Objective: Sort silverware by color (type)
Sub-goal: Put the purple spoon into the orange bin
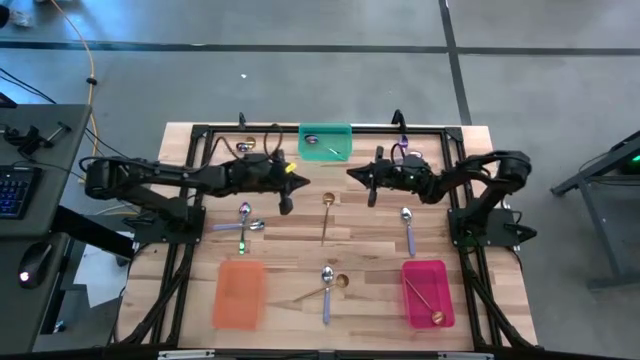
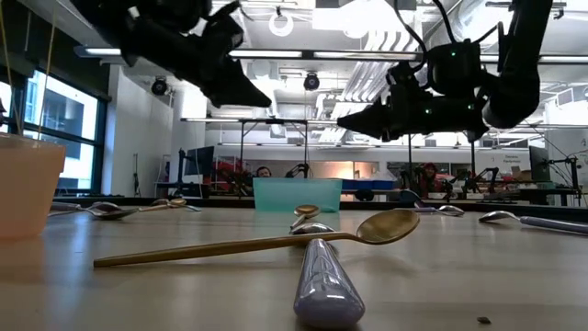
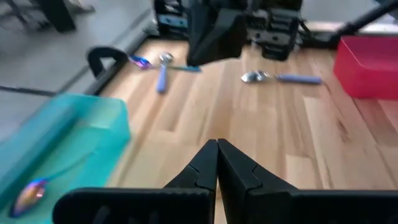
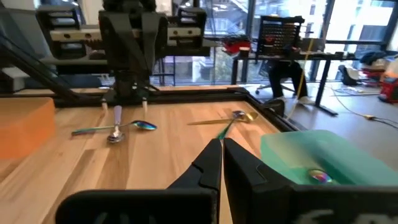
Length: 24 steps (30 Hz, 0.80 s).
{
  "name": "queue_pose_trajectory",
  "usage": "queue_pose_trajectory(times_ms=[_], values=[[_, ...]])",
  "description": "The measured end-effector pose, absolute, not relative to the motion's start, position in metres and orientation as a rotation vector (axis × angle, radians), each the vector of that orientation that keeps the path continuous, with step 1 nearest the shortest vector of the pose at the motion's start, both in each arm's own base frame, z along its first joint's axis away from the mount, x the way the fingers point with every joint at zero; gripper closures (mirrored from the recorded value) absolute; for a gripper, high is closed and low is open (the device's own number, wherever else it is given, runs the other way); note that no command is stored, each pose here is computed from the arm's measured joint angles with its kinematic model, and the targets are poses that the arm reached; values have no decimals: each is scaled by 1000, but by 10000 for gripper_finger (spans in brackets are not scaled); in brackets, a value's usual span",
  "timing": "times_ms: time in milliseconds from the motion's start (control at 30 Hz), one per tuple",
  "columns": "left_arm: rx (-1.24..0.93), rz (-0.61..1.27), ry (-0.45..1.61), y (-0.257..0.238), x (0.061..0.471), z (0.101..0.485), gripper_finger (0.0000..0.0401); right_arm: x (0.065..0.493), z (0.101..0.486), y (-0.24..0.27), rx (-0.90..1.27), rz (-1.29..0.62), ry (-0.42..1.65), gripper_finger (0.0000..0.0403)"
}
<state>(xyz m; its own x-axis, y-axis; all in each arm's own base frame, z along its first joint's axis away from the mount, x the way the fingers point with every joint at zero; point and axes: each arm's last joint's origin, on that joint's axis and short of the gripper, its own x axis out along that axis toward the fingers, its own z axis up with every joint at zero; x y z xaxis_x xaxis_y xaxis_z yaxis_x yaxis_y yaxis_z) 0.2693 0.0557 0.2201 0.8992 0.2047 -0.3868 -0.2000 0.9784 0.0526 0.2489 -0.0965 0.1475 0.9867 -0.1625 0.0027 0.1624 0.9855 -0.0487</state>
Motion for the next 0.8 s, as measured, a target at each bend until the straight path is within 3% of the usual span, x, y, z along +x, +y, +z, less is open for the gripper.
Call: queue_pose_trajectory(times_ms=[367, 800], values=[[-34, 168, 590, 58, 274, 215, 401, 199, 146, -87, -83, -202, -113, 403], [-23, 207, 530, 76, 273, 221, 401, 174, 162, -77, -73, -229, -212, 403]])
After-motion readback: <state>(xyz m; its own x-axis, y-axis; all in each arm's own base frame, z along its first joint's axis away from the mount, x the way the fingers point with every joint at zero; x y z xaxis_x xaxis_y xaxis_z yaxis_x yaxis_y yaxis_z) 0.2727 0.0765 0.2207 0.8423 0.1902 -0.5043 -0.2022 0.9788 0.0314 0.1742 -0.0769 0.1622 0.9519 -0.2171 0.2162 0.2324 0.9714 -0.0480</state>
